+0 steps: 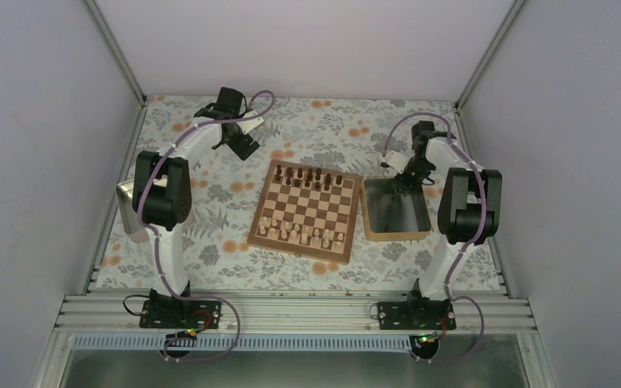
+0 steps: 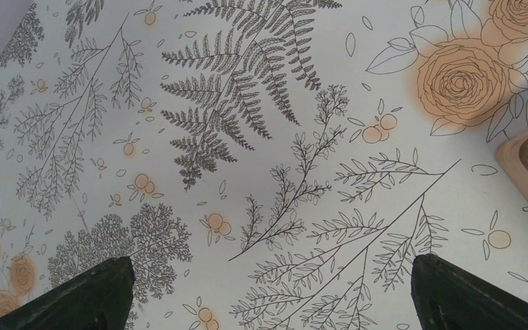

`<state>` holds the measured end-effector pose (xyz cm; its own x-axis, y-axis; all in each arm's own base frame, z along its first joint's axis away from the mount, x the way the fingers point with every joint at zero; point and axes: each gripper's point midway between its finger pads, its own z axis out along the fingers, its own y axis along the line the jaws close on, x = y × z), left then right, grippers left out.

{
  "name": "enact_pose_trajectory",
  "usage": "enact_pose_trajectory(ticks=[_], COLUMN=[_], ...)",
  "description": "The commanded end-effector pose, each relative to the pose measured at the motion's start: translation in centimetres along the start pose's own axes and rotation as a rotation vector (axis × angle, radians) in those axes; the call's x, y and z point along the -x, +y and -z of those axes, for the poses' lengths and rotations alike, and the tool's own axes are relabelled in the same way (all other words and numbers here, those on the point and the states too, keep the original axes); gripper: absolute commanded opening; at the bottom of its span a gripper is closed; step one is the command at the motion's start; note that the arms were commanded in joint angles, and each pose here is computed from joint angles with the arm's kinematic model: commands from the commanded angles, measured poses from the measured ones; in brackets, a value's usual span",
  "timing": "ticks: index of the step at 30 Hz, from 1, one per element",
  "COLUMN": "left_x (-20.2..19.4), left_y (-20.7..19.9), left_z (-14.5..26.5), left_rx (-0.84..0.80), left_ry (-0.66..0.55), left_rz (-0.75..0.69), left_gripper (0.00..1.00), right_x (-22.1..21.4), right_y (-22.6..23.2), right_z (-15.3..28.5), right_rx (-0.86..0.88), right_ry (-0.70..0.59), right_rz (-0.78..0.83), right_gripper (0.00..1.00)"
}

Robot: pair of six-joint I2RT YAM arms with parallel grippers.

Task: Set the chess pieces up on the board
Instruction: Pick up the chess piece from the storage box.

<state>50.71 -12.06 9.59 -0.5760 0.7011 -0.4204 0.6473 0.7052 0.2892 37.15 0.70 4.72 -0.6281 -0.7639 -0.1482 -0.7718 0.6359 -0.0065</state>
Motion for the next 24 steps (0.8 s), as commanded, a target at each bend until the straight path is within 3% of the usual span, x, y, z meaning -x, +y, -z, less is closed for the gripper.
enact_pose_trajectory(ticks=[1, 7, 10, 16, 24], left_x=[0.2, 0.2, 0.2, 0.3, 0.4], left_y=[0.0, 0.0, 0.0, 0.0, -0.1], left_z=[0.3, 0.3, 0.3, 0.3, 0.4], left_rx=[0.010, 0.009, 0.008, 0.006, 0.000], left_ry=[-0.006, -0.008, -0.006, -0.010, -0.015], left_rz=[-0.014, -0.014, -0.014, -0.014, -0.013], left_gripper=[1.00, 1.00, 1.00, 1.00, 1.00], right_x=[0.7, 0.8, 0.9, 2.1, 5.9], right_y=[0.8, 0.9, 0.9, 1.0, 2.8], right_z=[-1.3, -2.1, -1.9, 1.9, 6.6], right_rx=[0.043, 0.049, 0.051, 0.020, -0.040], right_ry=[-0.016, -0.005, -0.008, -0.058, -0.071], right_rz=[0.017, 0.023, 0.028, 0.049, 0.153], right_gripper=[0.32, 0.29, 0.19, 0.08, 0.06])
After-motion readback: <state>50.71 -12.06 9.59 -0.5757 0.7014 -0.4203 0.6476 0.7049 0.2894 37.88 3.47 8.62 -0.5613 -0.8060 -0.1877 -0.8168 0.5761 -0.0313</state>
